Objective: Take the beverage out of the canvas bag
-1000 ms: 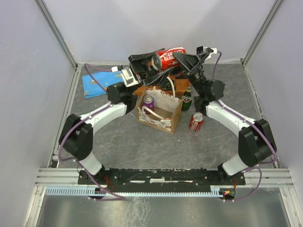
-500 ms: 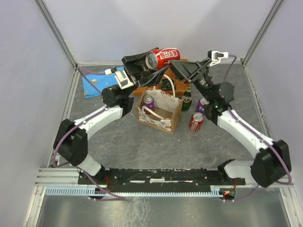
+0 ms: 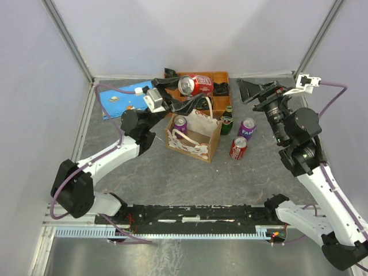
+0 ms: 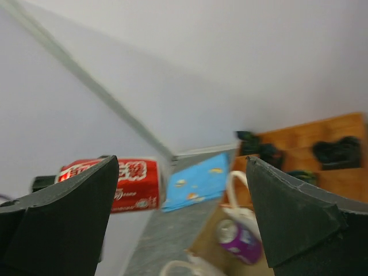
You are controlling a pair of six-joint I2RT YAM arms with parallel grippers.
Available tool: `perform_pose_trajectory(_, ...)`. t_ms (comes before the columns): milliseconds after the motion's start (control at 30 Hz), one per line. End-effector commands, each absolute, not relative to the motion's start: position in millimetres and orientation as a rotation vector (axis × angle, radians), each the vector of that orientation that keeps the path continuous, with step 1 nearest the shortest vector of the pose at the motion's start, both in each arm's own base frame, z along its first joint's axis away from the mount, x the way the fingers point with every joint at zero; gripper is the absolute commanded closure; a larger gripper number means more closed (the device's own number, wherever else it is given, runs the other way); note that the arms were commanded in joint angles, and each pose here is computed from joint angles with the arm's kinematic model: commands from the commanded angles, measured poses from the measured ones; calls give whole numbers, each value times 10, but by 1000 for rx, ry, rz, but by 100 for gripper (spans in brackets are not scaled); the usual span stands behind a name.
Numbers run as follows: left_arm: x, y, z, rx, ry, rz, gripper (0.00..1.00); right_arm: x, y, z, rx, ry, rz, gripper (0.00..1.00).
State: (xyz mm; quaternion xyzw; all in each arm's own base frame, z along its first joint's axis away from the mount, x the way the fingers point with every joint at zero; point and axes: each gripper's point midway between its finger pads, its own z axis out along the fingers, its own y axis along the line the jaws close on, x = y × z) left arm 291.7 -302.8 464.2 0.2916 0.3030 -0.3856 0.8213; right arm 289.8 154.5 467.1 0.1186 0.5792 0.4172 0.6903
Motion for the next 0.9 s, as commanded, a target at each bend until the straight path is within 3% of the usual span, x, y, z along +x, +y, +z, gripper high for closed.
perform_pose_trajectory(0, 2878, -3114, 4490, 653, 754, -761, 97, 3005, 988, 4265, 309, 1465, 470, 1)
perform_pose_trajectory(367, 2504, -3957, 3331, 900, 1071, -853, 97, 2902, 630, 4168, 362, 1446, 292, 1)
perform_pose_trajectory(867, 2052, -4256, 2116, 980, 1290, -907, 97, 2958, 748, 4043, 326, 1482, 321, 1)
